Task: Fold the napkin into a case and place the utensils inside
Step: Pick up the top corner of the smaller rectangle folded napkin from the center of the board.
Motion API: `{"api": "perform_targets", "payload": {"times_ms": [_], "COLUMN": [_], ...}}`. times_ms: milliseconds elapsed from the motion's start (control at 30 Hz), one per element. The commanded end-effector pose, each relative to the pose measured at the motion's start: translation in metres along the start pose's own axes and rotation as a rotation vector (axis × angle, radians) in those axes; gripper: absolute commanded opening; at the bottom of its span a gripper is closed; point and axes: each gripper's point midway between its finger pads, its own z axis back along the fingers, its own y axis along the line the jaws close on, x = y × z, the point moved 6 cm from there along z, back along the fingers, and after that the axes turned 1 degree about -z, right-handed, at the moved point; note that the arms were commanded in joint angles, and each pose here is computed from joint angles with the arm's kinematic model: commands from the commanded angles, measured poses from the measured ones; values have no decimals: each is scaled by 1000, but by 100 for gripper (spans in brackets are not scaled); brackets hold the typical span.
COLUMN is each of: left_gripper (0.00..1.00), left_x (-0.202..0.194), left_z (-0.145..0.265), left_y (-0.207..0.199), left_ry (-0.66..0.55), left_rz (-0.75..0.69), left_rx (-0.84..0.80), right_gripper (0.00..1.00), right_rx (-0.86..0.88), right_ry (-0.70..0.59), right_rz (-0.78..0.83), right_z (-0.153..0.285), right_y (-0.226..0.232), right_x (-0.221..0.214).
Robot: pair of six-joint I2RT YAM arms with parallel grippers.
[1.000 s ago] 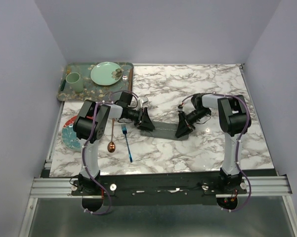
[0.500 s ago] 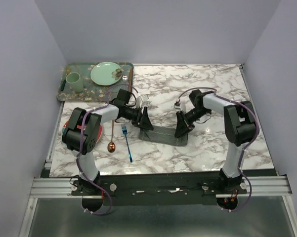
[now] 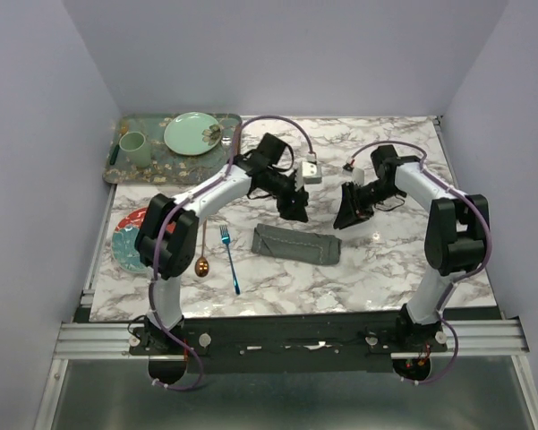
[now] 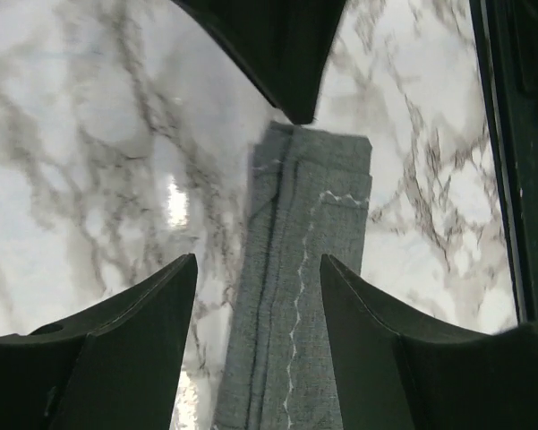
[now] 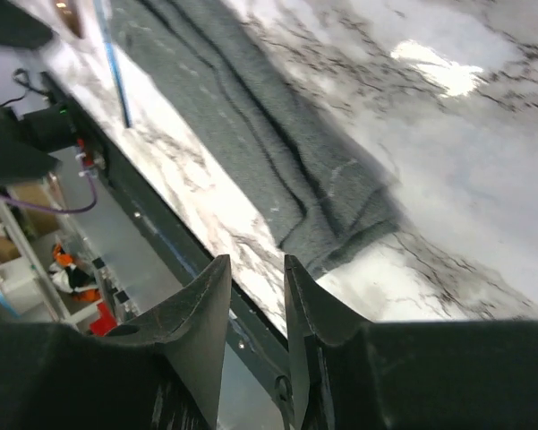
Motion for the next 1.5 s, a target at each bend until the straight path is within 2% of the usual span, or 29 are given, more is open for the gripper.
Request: {"api": "perform_targets", "payload": {"times_ms": [0, 267, 567, 1367, 1467], "left_gripper": [67, 66, 59, 49, 42], "left_x": [-33, -34, -40, -49, -49], "left_z": [-37, -75, -101, -128, -128], "left_y": [-14, -22, -21, -23, -24], "left_ry": [178, 211, 231, 248, 246], "left_rz": [-138, -225, -201, -168, -166], "left_rx": [-156, -221, -250, -299, -304], "right_gripper": [38, 33, 32, 32, 32], "right_rx": [-138, -189, -172, -143, -141], "right_ry": [18, 63, 84, 92, 90], "right_rz": [-77, -191, -220, -233, -230], "right_z": [-9, -20, -27, -30, -28], "right_y": [-26, -47, -52, -52, -50], "right_x": [-7, -13, -15, -14, -14]}}
